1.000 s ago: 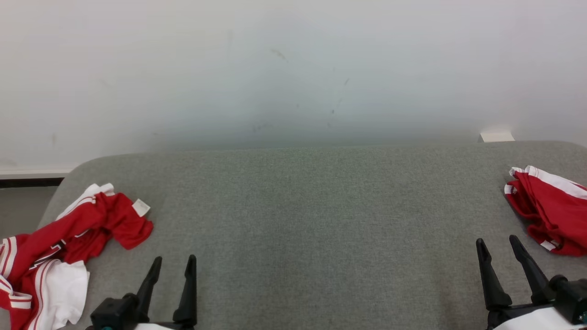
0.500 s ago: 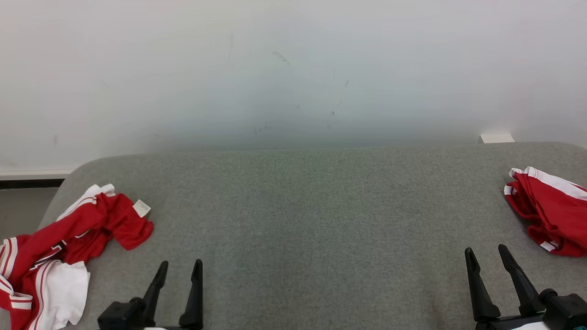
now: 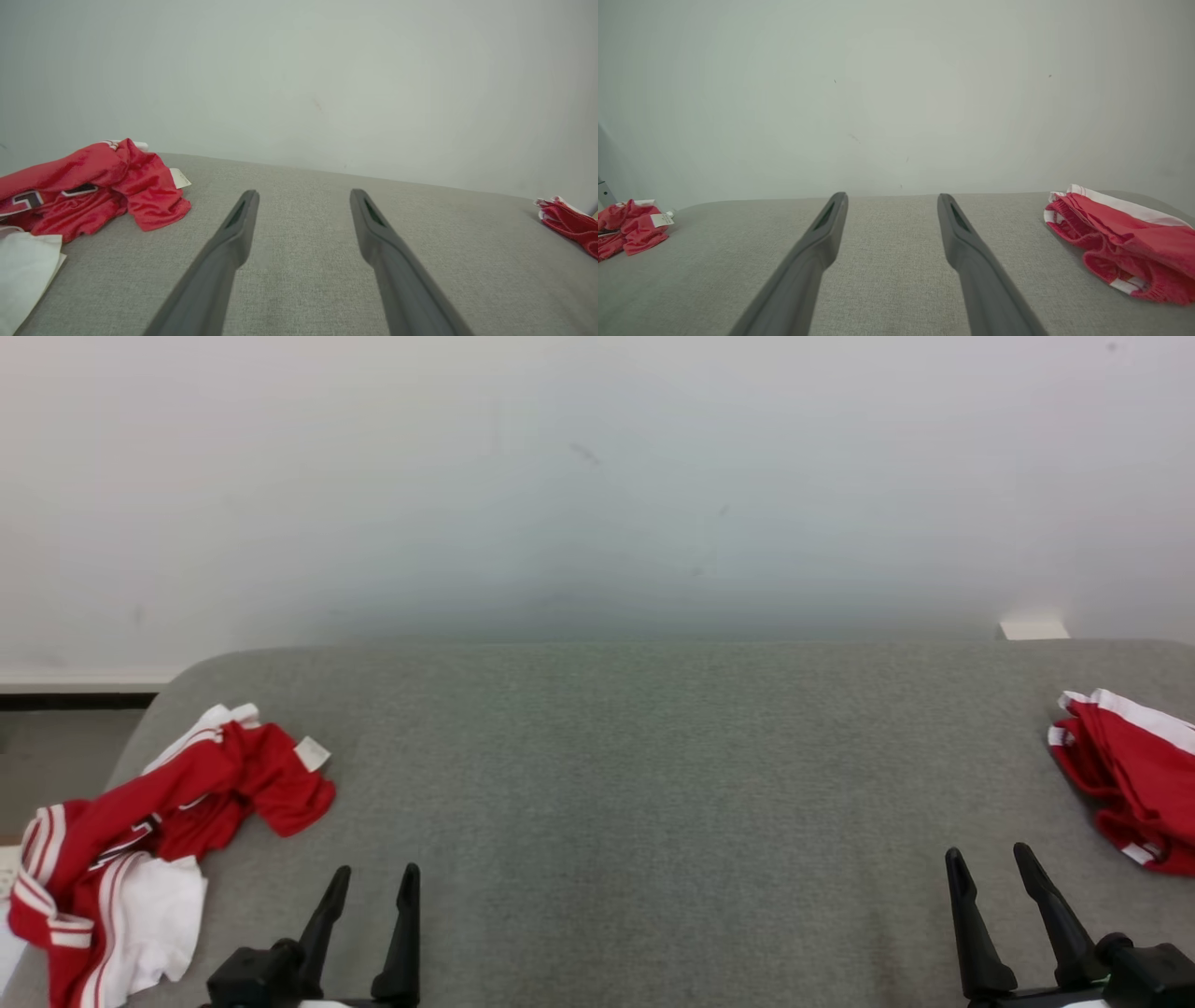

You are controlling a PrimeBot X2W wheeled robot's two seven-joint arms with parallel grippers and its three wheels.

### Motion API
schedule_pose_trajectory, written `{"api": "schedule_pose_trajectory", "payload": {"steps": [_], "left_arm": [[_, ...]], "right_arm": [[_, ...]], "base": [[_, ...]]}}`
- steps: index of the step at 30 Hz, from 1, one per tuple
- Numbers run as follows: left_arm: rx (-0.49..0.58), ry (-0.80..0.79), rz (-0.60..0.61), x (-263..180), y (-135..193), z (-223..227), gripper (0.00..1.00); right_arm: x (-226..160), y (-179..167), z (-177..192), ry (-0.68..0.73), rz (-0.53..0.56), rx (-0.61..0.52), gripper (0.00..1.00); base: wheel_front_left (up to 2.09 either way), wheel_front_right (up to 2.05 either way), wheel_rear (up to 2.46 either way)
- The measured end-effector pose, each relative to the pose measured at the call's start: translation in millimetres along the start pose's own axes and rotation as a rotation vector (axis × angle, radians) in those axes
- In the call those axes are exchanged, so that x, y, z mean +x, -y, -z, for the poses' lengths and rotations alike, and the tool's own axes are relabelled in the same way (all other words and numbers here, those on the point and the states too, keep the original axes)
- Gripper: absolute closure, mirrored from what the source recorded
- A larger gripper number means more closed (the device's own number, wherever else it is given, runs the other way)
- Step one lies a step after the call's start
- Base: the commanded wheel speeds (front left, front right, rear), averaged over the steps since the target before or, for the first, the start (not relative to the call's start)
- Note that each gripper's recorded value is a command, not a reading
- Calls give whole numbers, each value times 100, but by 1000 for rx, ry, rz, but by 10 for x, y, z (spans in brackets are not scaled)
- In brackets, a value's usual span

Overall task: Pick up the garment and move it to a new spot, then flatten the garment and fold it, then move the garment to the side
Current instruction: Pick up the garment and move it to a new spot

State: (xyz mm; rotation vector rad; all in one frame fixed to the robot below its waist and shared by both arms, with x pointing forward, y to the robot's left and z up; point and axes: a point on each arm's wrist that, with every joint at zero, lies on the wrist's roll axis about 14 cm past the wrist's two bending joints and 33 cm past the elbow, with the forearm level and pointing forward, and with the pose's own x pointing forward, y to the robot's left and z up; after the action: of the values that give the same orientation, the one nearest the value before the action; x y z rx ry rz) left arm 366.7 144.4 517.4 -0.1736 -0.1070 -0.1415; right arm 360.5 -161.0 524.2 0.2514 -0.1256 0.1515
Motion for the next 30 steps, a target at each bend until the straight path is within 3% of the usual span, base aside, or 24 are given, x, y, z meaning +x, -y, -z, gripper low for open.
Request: {"api": "schedule_pose_trajectory", "payload": {"steps": [5,21,30], "left_arm": [[26,7,-68,-102,-222,-37,0],[80,38,-369,-706,-1073,-205,0],[93,49,-479,-980,-1345,-278,0]], "right_arm": [[93,-139,64,-17,-44,10,0],[421,-1090,407,-107,-312,72,0],[529,-1466,524,-136,-415,93,0]], "base": [[0,0,0],[0,0,0],[0,0,0]]}}
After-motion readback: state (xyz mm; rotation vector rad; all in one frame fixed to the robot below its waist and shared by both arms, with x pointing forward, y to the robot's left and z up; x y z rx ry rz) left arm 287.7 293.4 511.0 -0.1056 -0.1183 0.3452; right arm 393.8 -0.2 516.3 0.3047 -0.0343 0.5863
